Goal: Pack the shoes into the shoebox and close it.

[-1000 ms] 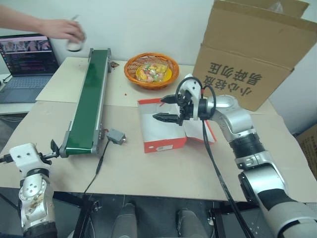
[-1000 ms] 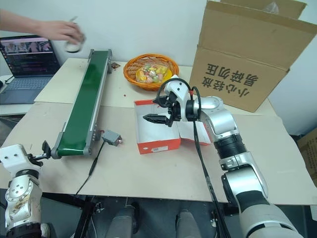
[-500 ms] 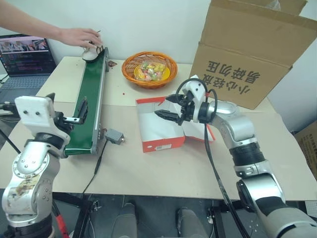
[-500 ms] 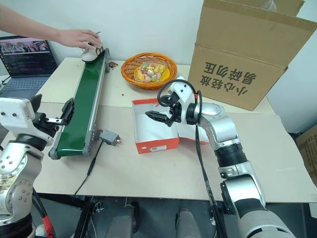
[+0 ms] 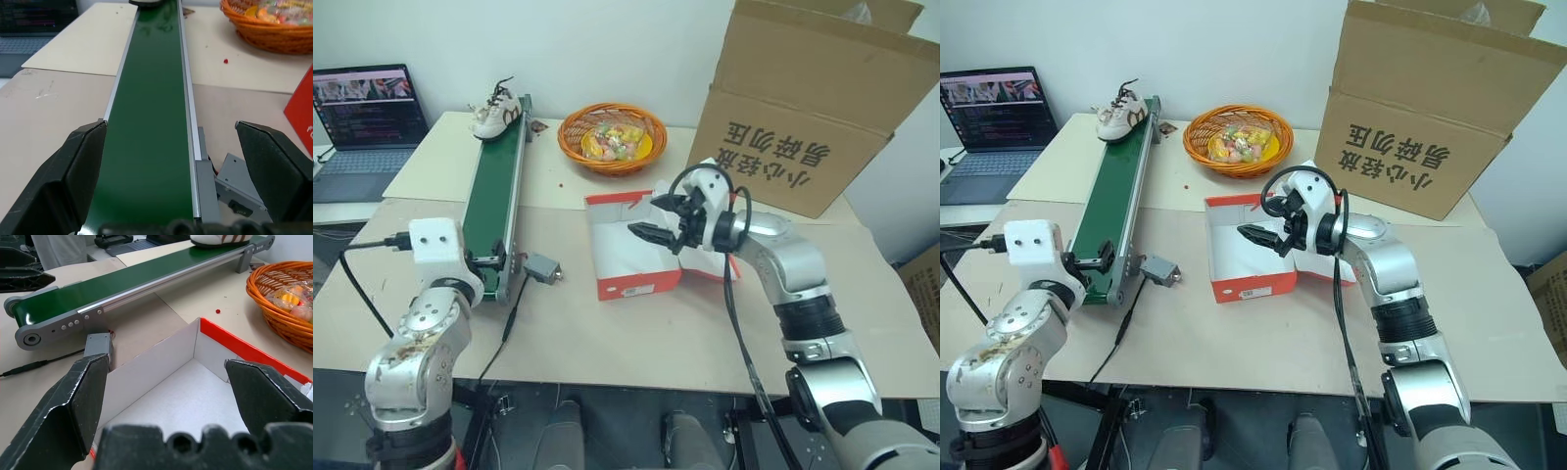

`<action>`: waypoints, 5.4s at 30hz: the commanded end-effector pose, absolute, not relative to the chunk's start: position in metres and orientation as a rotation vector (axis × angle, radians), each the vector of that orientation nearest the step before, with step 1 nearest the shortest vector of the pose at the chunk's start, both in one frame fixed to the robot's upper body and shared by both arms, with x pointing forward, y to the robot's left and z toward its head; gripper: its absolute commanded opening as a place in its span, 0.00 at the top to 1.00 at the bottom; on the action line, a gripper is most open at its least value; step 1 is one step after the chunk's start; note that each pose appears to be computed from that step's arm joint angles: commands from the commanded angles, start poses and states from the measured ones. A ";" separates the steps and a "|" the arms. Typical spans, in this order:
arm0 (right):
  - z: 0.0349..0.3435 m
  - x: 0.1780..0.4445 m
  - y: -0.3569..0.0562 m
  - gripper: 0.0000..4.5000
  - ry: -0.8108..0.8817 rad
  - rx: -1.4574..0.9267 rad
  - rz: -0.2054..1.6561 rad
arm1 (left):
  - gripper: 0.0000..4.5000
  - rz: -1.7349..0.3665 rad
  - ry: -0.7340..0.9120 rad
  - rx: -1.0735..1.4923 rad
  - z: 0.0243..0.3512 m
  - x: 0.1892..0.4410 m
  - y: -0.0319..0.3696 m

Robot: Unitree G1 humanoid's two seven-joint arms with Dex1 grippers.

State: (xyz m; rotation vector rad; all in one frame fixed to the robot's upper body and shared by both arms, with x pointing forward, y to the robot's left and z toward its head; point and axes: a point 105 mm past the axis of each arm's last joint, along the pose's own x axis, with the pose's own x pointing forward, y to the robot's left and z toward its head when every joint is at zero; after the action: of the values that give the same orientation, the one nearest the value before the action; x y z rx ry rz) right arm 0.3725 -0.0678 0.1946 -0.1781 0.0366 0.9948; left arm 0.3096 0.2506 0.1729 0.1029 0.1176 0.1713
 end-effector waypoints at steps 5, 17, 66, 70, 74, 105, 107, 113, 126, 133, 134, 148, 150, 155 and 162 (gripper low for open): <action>0.208 0.367 -0.069 0.02 -0.022 -0.149 0.984 | 0.00 0.159 0.092 0.132 0.186 0.315 0.254; 0.207 0.367 -0.068 0.02 -0.024 -0.137 0.976 | 0.00 0.138 0.141 0.149 0.175 0.316 0.249; 0.232 0.370 -0.088 0.00 -0.098 -0.067 0.899 | 0.06 -0.207 0.477 0.317 0.101 0.303 0.299; 0.230 0.370 -0.088 0.00 -0.094 -0.067 0.897 | 0.32 -0.203 0.474 0.322 0.102 0.303 0.299; 0.229 0.369 -0.089 0.00 -0.091 -0.064 0.895 | 0.56 -0.202 0.472 0.325 0.103 0.302 0.299; 0.234 0.370 -0.099 0.00 -0.104 -0.042 0.854 | 0.79 -0.188 0.473 0.321 0.103 0.307 0.294; 0.234 0.371 -0.098 0.00 -0.102 -0.042 0.854 | 0.79 -0.179 0.454 0.333 0.107 0.310 0.294; 0.235 0.373 -0.099 0.00 -0.104 -0.040 0.849 | 0.79 -0.135 0.265 0.414 0.152 0.329 0.279; 0.235 0.377 -0.097 0.00 -0.098 -0.032 0.852 | 0.79 -0.239 -0.135 0.619 0.253 0.333 0.204; 0.257 0.377 -0.086 0.00 0.002 0.213 0.983 | 0.79 -0.497 -0.191 0.599 0.249 0.321 0.153; 0.253 0.386 -0.084 0.00 0.102 0.313 0.966 | 0.79 -0.523 -0.195 0.598 0.247 0.322 0.146; 0.240 0.415 -0.031 0.00 0.556 0.720 0.925 | 0.79 -0.719 -0.230 0.534 0.232 0.322 0.097; 0.249 0.415 -0.025 0.00 0.537 0.762 0.950 | 0.79 -0.725 -0.227 0.532 0.231 0.321 0.096; 0.257 0.418 -0.026 0.00 0.502 0.770 0.959 | 0.79 -0.720 -0.220 0.526 0.231 0.323 0.098; 0.229 0.438 -0.062 0.00 0.462 0.673 0.804 | 0.79 -0.718 -0.210 0.515 0.230 0.324 0.099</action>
State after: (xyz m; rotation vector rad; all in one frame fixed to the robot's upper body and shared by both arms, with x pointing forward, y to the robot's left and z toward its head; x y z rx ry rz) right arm 0.4260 -0.0420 0.2126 0.7145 0.5825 0.8410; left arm 0.3319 0.1102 0.2206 0.5081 -0.1594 -0.6678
